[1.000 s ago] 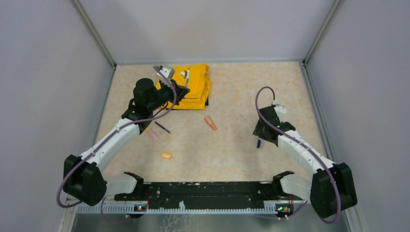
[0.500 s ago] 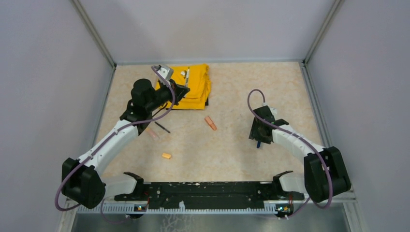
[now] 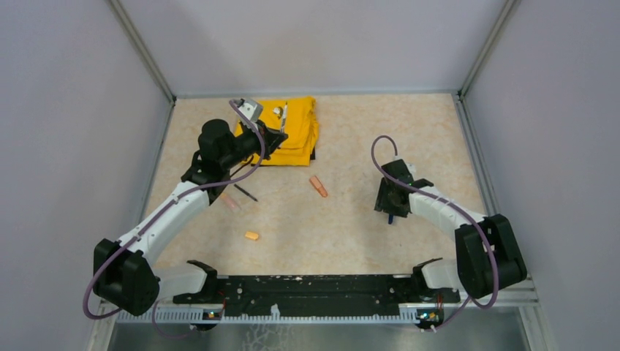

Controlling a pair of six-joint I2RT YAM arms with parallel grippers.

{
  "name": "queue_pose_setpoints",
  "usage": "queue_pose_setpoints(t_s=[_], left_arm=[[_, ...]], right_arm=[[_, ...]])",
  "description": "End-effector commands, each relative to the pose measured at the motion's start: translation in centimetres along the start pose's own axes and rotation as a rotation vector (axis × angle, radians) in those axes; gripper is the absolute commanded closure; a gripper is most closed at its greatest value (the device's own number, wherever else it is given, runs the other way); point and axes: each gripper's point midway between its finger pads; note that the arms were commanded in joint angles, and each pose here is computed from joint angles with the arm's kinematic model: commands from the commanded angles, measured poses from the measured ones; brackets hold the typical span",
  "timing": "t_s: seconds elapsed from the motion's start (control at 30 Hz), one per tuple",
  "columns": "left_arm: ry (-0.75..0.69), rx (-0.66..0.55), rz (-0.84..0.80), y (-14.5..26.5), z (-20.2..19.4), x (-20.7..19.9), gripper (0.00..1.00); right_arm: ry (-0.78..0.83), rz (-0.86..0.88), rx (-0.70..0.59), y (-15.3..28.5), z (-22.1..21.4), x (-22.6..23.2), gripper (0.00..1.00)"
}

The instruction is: Insert the pens into the pen caps

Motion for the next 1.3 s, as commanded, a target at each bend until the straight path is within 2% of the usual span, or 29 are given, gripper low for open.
queue_pose_setpoints(t_s=[0.0, 0.4, 0.7, 1.27], left_arm=[[-0.015, -0.025, -0.022, -0.1, 0.7, -0.3, 1.0], [-0.005, -0.019, -0.038, -0.2, 0.5, -0.5, 1.0], [-0.001, -0.016, -0.046, -0.3, 0.4, -0.6, 1.0], [0.002, -0.011, -0.055, -0.4, 0.2, -0.7, 1.0]], right_arm=[[-0.014, 0.065, -0.041, 0.4, 2.1, 1.9, 0.49], [0.0, 0.119, 0.009, 0.3, 1.5, 3.1, 0.56], [0.07, 0.065, 0.046, 0.4, 1.4, 2.2, 0.65], [0.142, 0.022, 0.151, 0.1, -0.7, 0.9, 0.66]])
Point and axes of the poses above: each gripper's point midway between its finger pads, its own y axis back along the fingers, its own x axis along the line the jaws close on, z = x × y, and after that the axes turned 7 degrees about -y, right-handed
